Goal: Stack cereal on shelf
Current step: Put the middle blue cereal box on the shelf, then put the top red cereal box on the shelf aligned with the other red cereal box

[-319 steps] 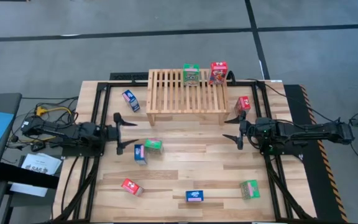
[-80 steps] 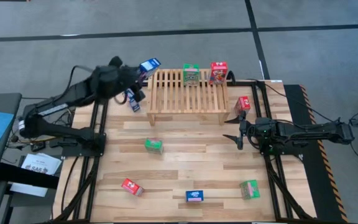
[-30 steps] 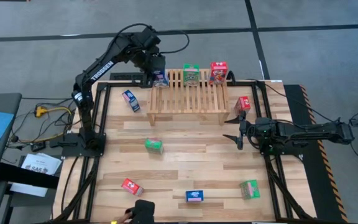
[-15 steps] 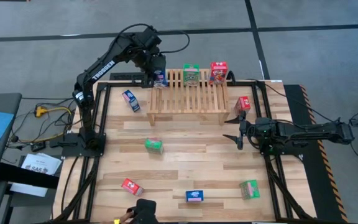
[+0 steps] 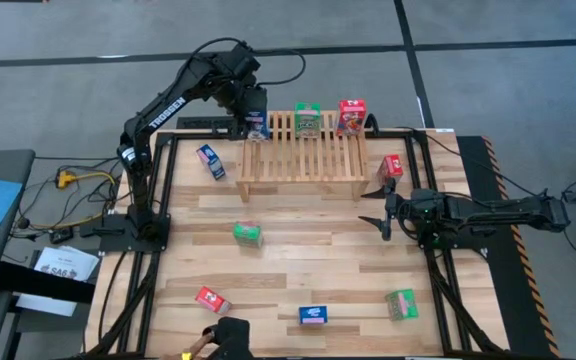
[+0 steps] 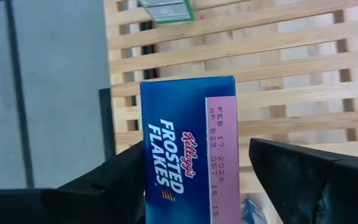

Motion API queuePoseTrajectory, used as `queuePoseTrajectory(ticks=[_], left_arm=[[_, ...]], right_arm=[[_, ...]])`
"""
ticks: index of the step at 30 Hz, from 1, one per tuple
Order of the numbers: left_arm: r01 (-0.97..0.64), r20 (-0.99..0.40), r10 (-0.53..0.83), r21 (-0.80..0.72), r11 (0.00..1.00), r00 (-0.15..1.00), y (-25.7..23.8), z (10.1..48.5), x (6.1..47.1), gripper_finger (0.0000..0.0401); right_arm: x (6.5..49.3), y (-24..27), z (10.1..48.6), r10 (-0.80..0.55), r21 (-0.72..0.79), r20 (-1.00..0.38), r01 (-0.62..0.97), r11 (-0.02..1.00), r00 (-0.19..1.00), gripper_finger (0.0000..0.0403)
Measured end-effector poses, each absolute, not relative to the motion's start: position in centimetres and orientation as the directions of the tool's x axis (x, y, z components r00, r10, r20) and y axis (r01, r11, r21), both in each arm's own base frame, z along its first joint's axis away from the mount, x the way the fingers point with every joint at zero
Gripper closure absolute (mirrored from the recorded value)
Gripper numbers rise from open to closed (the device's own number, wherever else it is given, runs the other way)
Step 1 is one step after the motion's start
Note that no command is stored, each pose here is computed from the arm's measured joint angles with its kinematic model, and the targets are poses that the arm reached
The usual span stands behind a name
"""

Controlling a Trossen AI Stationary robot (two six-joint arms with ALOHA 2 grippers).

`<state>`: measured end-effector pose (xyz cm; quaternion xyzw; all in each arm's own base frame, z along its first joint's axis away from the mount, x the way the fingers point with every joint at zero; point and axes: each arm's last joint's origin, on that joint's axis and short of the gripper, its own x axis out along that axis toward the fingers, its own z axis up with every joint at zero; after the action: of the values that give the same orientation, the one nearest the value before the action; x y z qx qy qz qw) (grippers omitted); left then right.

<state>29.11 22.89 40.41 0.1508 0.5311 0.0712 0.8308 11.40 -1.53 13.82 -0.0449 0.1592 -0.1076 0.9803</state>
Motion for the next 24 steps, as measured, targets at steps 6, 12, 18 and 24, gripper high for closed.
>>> queuePoseTrajectory(ticks=[6, 12, 18, 24], left_arm=[[0.034, -0.839, 0.305, 0.357, 0.933, 0.451, 22.9, 40.6, 29.5, 0.0113], [0.013, -0.838, 0.327, 0.369, 0.929, 0.438, 22.9, 40.7, 29.4, 0.0098], [-0.001, -0.834, 0.328, 0.365, 0.931, 0.444, 22.2, 42.2, 28.6, 0.0096], [-0.025, -0.831, 0.323, 0.35, 0.936, 0.452, 21.1, 43.9, 27.3, 0.0096]], right_arm=[[11.4, -1.5, 13.8, -0.225, -0.122, -0.302, 0.197, 0.973, 0.926, 0.0065], [11.4, -1.5, 13.8, -0.225, -0.122, -0.303, 0.197, 0.973, 0.926, 0.0065], [11.4, -1.5, 13.8, -0.225, -0.122, -0.302, 0.196, 0.973, 0.926, 0.0065], [11.4, -1.5, 13.8, -0.225, -0.122, -0.303, 0.197, 0.973, 0.926, 0.0065]])
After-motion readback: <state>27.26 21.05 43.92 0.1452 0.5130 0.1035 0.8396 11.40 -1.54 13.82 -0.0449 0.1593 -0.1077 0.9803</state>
